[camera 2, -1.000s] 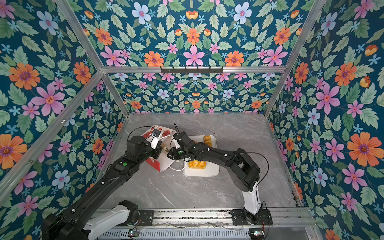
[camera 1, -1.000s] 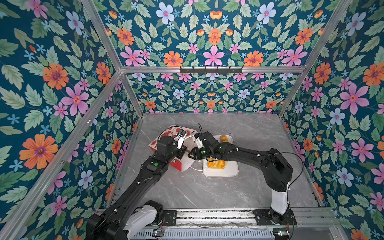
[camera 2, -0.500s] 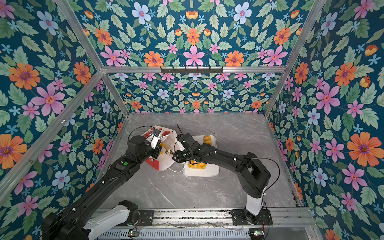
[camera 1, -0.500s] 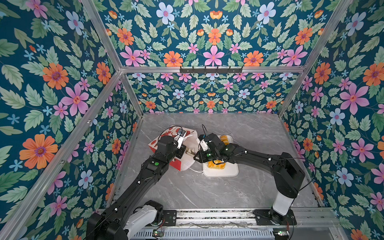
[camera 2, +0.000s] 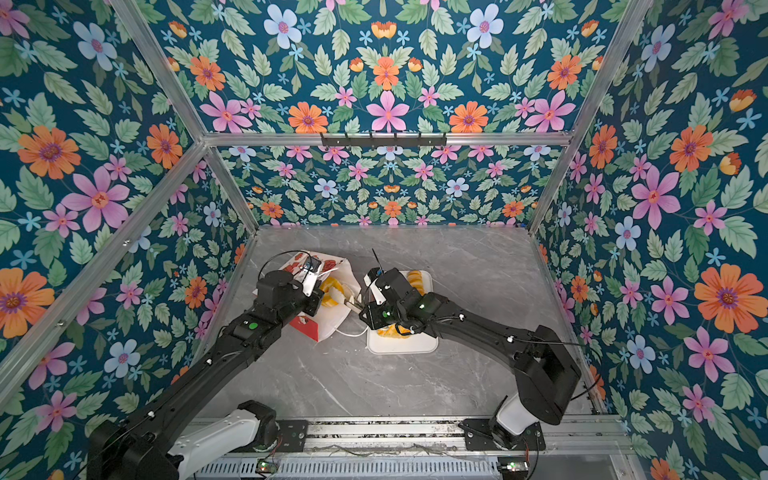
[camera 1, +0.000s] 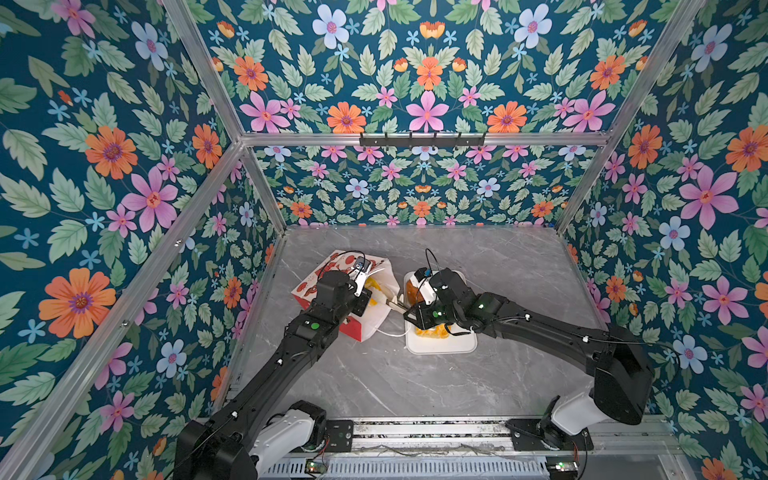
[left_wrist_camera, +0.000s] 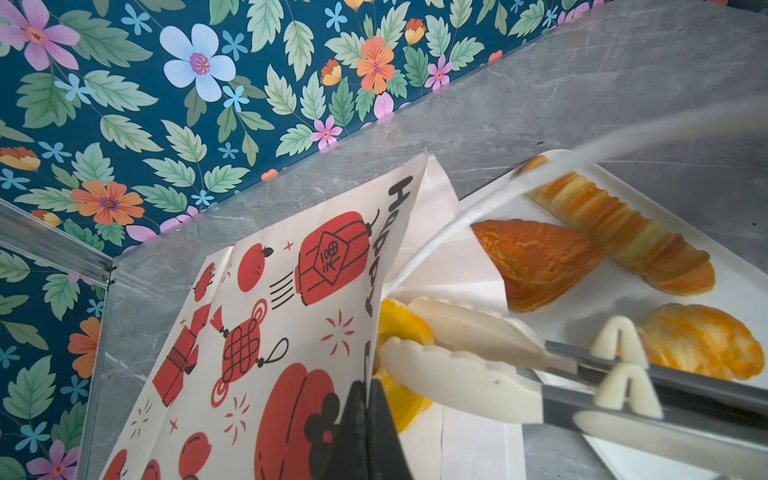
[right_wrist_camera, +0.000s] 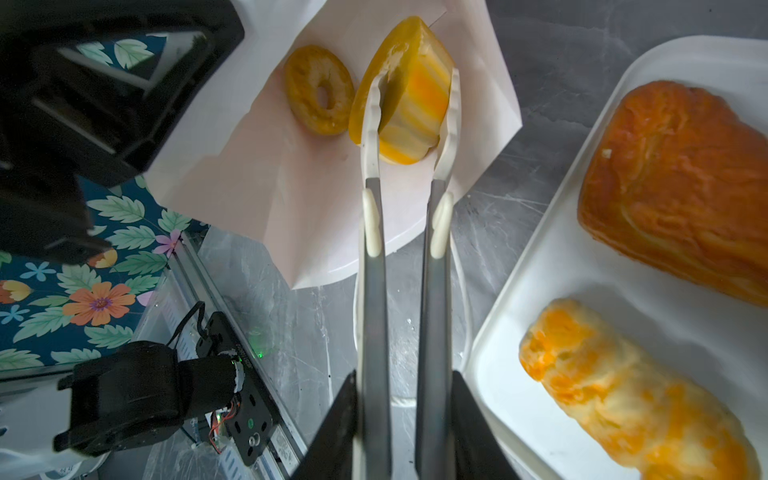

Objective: Take the fake bread out of the paper bag
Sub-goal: 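Pull the striped yellow ring out of the bag with the right tongs, then carry the striped yellow ring over the white tray with the right gripper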

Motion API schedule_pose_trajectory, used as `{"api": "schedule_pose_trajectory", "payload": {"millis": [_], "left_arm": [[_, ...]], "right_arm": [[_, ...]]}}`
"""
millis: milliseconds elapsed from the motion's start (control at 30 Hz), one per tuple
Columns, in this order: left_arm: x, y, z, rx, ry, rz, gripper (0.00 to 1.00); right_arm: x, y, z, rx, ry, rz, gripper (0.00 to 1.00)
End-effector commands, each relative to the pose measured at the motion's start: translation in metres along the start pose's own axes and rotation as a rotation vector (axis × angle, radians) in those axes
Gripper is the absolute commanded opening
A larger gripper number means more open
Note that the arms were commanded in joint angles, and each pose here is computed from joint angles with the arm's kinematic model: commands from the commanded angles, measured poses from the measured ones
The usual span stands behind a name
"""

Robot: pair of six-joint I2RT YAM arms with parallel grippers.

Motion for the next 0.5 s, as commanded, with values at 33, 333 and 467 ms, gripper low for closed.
{"api": "schedule_pose_trajectory", "payload": {"millis": [33,333,467], "left_arm": [[0.003,0.000,0.008,-0.036,0.015,0.023,0.00],[0.004,-0.002,0.007,-0.028,0.018,0.032,0.00],[0.004,-0.003,0.007,-0.028,0.017,0.032,0.00]], "right_arm": [[0.003,0.015,0.001,-0.050,0.045,0.020,0.00],[0.002,0.070,-0.025,-0.083,0.120,0.025,0.00],[-0.002,0.098,-0.036,-0.102,0.125,-0.006,0.00]]}}
Point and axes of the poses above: each gripper's point midway between its finger pads, its own y axis back along the fingers, its own x axis along the line the jaws close on, z = x × y, the point moved 8 cm from there along y, back along the fingers, and after that the axes turned 1 degree about -y, right-handed, at the moved point
